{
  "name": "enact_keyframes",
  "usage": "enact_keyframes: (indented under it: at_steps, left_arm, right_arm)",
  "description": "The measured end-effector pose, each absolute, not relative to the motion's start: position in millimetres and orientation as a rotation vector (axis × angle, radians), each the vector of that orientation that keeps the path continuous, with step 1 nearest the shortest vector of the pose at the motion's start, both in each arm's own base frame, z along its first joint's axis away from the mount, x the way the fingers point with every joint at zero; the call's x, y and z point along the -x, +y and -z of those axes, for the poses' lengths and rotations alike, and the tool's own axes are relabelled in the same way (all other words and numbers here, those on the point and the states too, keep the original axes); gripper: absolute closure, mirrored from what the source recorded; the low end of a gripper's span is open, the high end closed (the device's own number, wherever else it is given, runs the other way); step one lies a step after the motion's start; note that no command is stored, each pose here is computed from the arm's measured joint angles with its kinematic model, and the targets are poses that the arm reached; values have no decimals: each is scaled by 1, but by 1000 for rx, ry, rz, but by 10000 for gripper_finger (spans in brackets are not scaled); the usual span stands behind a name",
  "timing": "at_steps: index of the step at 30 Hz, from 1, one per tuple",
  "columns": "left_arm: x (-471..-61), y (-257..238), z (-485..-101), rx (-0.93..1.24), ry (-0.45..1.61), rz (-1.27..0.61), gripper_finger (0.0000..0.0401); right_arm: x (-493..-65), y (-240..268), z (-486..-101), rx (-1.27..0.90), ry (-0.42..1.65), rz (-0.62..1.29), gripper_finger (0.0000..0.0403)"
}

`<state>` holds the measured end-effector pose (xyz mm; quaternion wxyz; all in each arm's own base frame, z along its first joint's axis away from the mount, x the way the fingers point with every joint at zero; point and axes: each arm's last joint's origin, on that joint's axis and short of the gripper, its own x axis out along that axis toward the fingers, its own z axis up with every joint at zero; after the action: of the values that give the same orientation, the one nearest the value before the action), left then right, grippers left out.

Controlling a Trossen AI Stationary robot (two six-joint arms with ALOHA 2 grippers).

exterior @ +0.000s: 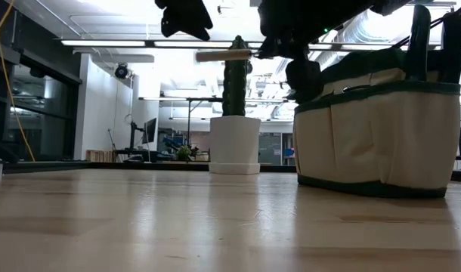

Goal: Pick & Place Garden tools in Gardening bag
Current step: Put the brown hand rake into the brown gardening bag

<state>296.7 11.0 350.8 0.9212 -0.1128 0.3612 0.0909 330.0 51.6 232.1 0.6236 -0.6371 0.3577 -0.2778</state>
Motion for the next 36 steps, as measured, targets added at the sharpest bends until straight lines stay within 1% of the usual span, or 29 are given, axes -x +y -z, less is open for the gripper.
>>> enact_keyframes:
  at_steps: [2, 8, 13, 16, 19, 28, 36]
  left_arm:
    - [-290, 11, -354, 213, 750, -200, 254]
    - [-270, 7, -378, 144, 631, -304, 253]
    - [-258, -5, -389, 43, 569, -428, 253]
    - [-257, -12, -392, 4, 530, -479, 253]
    - [-259, -19, -393, -34, 505, -503, 253]
    - [-271, -27, -395, -68, 339, -518, 253]
    - [-278, -27, -395, -109, 229, -557, 253]
  right_arm:
    - [-328, 51, -236, 1429, 819, 677, 399]
    - [-320, 50, -252, 1260, 751, 800, 399]
    - [-313, 53, -266, 1090, 637, 876, 399]
    - [-308, 56, -276, 967, 559, 925, 399]
    - [-305, 57, -281, 872, 491, 938, 399]
    - [-305, 60, -286, 652, 323, 926, 399]
    - [-305, 61, -293, 572, 237, 927, 399]
